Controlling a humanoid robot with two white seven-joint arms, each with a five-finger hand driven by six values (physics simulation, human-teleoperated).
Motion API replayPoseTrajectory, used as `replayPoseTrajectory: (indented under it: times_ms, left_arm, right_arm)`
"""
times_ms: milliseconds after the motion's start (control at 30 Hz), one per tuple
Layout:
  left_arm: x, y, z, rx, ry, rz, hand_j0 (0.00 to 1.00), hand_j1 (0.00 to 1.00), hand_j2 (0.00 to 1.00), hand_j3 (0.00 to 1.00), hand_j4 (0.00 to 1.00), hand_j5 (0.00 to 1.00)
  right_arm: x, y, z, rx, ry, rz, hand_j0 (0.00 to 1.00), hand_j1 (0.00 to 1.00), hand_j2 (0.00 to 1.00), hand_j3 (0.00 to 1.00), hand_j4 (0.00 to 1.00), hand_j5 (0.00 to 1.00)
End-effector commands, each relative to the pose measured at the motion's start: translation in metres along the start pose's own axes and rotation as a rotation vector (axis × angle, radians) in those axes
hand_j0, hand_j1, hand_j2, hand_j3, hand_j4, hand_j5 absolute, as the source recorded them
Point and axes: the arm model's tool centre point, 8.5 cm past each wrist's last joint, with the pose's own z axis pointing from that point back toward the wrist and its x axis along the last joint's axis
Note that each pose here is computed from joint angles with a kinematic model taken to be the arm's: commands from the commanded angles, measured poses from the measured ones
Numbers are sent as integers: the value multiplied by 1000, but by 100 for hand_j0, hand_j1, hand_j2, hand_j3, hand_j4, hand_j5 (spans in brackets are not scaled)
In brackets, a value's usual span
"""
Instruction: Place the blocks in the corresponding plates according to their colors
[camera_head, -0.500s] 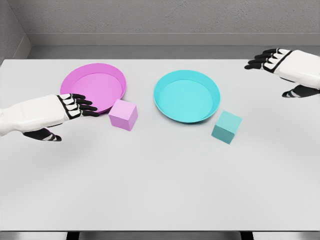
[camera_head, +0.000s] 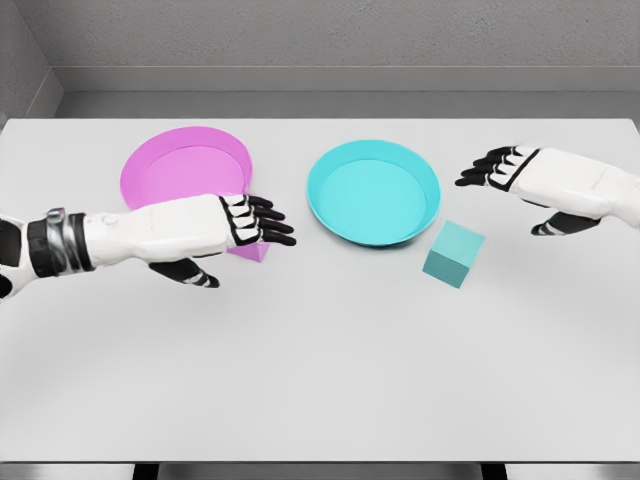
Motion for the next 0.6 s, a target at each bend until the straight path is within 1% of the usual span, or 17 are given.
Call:
replayPoseTrajectory:
  times_ms: [0, 67, 167, 267, 367, 400, 433, 500, 567]
  left_arm:
    - [-3, -9, -7, -43, 35, 107, 100, 100, 100, 100, 100, 100]
    - [-13, -10, -7, -59, 133, 163, 100, 100, 100, 100, 100, 100]
    - [-19, -10, -7, -65, 190, 179, 100, 100, 100, 100, 100, 100]
    - [-26, -4, -6, -71, 251, 187, 100, 100, 100, 100, 100, 100]
    - [-24, 2, -19, -51, 236, 188, 100, 100, 100, 100, 100, 100]
    - [-27, 2, -21, -50, 260, 197, 100, 100, 100, 100, 100, 100]
    - [-28, 6, -23, -44, 267, 195, 100, 100, 100, 100, 100, 100]
    - [-30, 6, -30, -37, 286, 212, 100, 100, 100, 100, 100, 100]
    - [-31, 6, -31, -36, 296, 213, 100, 100, 100, 100, 100, 100]
  right_arm:
    - [13, 12, -17, 33, -48, -8, 100, 100, 100, 100, 100, 100]
    - [18, 8, -19, 30, -64, 8, 100, 100, 100, 100, 100, 100]
    - [33, 18, -36, 95, -107, 50, 100, 100, 100, 100, 100, 100]
    - [36, 18, -37, 97, -117, 59, 100, 100, 100, 100, 100, 100]
    - [43, 22, -41, 109, -140, 60, 100, 100, 100, 100, 100, 100]
    - [44, 24, -42, 114, -145, 58, 100, 100, 100, 100, 100, 100]
    - [45, 26, -43, 120, -149, 55, 100, 100, 100, 100, 100, 100]
    - [45, 26, -43, 119, -148, 57, 100, 100, 100, 100, 100, 100]
    - [45, 26, -43, 119, -148, 57, 100, 100, 100, 100, 100, 100]
